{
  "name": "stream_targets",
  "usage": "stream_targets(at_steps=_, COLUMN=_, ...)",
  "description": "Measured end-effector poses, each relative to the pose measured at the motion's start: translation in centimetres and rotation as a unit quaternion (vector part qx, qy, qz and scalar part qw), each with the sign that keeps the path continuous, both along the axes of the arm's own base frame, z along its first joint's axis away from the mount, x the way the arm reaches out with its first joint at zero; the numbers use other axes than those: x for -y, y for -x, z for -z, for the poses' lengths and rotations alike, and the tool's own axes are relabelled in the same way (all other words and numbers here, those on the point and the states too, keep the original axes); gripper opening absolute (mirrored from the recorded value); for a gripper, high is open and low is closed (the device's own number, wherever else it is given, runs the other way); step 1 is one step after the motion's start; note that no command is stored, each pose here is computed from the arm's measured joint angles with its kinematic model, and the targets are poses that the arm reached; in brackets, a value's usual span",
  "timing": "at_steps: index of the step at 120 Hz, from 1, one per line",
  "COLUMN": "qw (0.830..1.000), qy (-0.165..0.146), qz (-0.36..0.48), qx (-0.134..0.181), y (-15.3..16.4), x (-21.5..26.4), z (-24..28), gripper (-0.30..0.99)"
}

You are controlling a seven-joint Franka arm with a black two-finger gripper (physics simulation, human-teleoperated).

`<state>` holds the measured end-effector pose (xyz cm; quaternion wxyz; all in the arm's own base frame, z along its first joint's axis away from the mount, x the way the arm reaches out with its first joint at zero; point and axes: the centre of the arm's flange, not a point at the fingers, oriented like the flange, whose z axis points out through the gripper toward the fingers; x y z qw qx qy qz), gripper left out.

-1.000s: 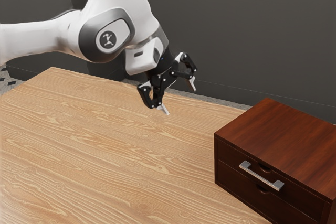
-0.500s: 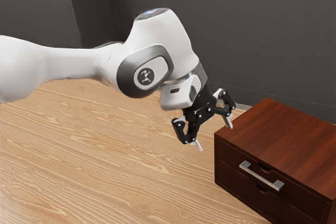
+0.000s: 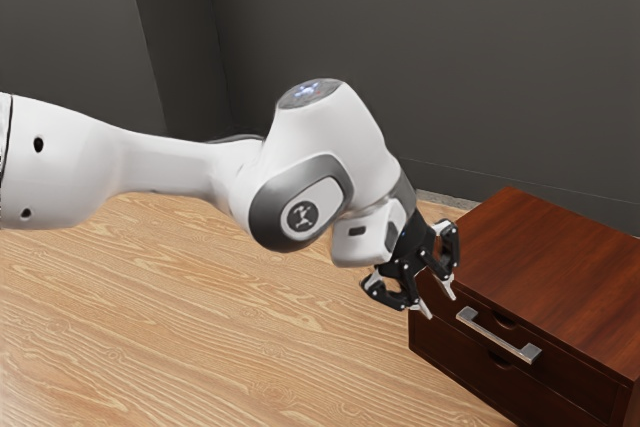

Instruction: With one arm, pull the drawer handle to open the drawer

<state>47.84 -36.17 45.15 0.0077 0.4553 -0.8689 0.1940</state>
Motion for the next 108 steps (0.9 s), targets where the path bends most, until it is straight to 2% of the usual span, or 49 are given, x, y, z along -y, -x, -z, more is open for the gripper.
stream_targets(at_steps=46, qw=0.999, qy=0.021, qz=-0.006, qx=0.038, y=-0.8, x=2.2, z=3.6, gripper=0.15)
stream_targets(at_steps=90, qw=0.999, qy=0.019, qz=-0.017, qx=0.034, y=-2.0, x=2.7, z=7.8, gripper=0.15)
stream_targets(at_steps=108, qw=0.999, qy=0.024, qz=-0.015, qx=0.047, y=-2.1, x=3.2, z=7.5, gripper=0.15)
